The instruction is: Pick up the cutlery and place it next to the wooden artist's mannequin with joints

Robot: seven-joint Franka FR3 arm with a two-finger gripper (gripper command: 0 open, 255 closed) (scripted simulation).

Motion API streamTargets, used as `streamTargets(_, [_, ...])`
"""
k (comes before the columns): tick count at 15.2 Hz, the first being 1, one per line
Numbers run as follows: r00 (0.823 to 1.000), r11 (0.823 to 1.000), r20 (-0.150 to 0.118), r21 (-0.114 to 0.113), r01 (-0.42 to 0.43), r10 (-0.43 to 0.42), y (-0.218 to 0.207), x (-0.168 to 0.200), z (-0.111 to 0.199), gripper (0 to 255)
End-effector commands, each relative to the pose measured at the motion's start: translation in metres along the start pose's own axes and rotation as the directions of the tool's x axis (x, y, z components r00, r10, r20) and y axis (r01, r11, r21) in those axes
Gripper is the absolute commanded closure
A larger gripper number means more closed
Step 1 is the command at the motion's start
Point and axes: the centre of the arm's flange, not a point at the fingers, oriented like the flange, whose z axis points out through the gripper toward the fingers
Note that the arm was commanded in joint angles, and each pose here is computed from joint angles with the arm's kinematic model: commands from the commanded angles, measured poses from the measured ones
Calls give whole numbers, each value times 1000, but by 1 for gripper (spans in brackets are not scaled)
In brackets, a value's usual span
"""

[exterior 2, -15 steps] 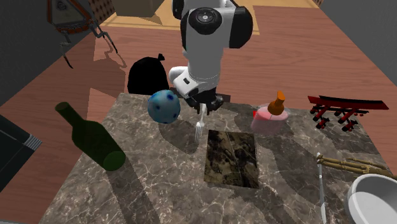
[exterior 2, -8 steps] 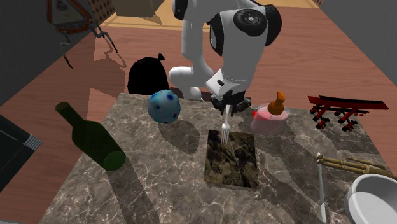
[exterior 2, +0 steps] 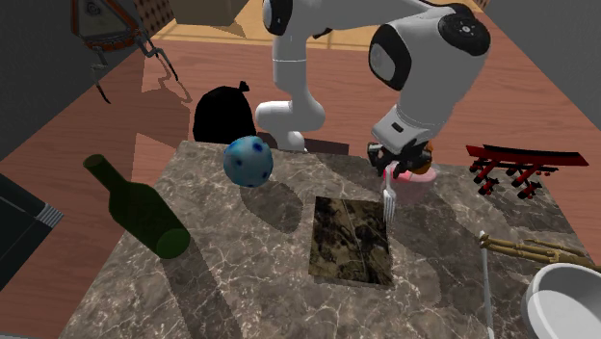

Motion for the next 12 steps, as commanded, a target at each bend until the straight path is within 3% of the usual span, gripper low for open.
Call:
streamTargets(1, [1000,1000,0,1,-1,1,-24,-2,2,255])
streamTargets(12, [1000,1000,0,1,-1,1,-168,-16,1,255])
